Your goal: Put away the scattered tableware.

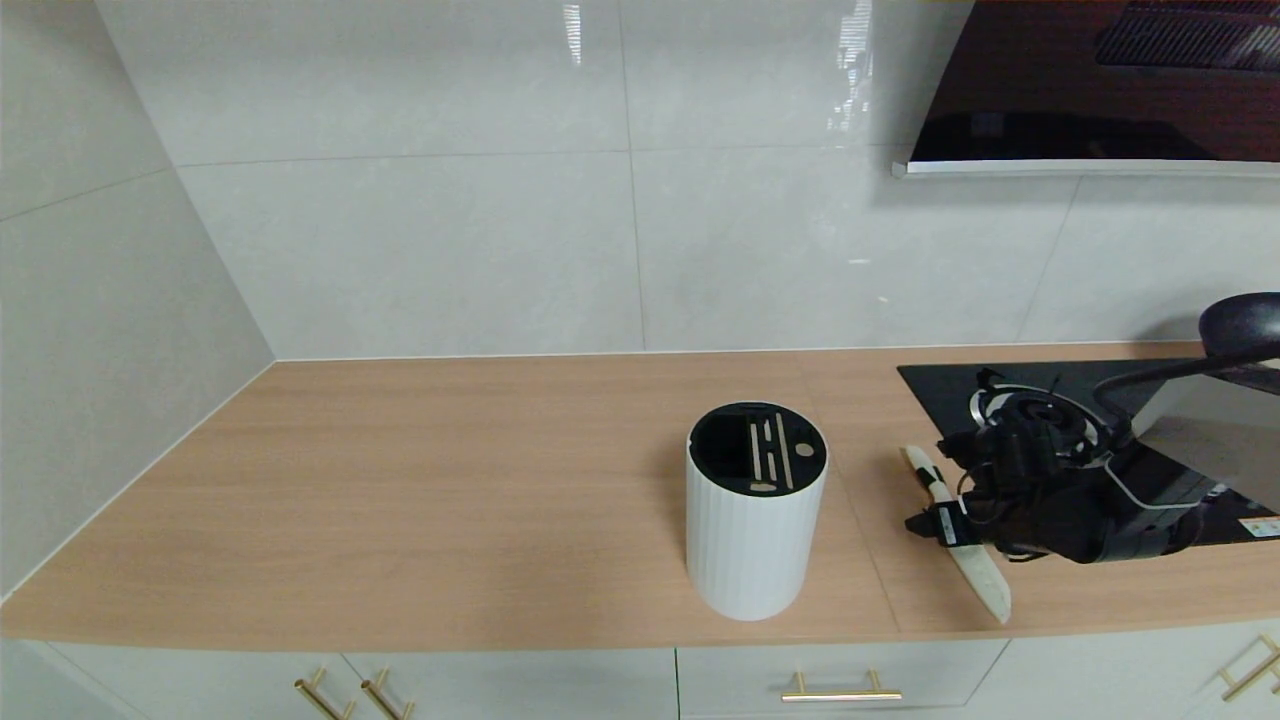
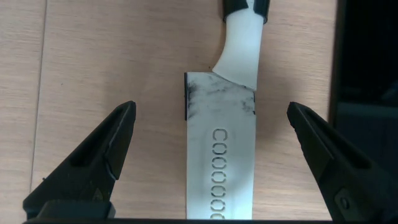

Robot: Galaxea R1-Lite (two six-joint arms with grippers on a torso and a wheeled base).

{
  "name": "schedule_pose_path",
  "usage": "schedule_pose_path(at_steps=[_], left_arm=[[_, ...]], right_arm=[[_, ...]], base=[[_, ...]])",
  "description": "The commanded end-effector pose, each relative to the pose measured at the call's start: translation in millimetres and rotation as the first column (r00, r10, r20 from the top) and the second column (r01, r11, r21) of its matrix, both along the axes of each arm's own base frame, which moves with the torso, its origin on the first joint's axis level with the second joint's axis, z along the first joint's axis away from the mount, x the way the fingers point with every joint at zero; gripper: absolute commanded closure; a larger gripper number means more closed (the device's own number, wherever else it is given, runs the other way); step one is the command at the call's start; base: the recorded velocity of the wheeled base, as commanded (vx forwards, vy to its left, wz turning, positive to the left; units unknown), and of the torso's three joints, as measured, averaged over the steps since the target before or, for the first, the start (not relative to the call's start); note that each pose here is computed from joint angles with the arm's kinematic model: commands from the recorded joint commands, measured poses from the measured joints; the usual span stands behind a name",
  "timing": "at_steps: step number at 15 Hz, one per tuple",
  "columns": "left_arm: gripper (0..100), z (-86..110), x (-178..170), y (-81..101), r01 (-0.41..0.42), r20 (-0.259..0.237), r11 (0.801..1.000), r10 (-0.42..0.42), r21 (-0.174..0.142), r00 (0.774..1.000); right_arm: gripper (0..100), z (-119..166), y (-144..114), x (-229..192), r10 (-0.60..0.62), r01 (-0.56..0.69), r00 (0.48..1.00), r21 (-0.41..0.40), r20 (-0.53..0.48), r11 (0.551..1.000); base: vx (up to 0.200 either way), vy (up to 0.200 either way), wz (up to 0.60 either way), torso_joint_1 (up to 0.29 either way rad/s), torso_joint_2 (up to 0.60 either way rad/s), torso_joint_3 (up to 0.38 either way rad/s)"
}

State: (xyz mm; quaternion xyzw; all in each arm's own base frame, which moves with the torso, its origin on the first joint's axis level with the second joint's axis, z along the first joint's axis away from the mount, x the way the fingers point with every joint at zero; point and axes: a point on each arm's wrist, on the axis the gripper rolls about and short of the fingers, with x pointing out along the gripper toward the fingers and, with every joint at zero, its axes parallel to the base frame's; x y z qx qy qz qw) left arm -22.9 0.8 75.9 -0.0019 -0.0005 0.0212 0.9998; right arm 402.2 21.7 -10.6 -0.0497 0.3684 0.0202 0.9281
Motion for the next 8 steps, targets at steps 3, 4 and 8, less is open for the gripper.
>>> schedule_pose_path(at_steps=[3, 4, 8], left_arm=[[0, 0.0, 0.0, 0.0, -0.001, 0.001, 1.000, 0.001, -0.001, 1.000], [0, -0.1, 0.0, 0.0, -0.001, -0.001, 1.000, 0.001, -0.001, 1.000], [0, -0.1, 0.1, 0.0, -0.001, -0.002, 1.000, 0.001, -0.001, 1.000]], right_arm=[[0, -2.9, -2.7, 2.4, -0.007, 0.007, 1.000, 0.000, -0.001, 1.000], [0, -3.3, -3.3, 2.8, -0.008, 0.008, 1.000, 0.000, -0.001, 1.000], [0, -5.4, -4.0, 3.0, -0.010, 0.010, 1.000, 0.000, -0.003, 1.000]], base=[[0.000, 0.000, 0.00, 0.000, 0.00, 0.000], [0.000, 0.000, 0.00, 0.000, 0.00, 0.000], [0.000, 0.000, 0.00, 0.000, 0.00, 0.000]])
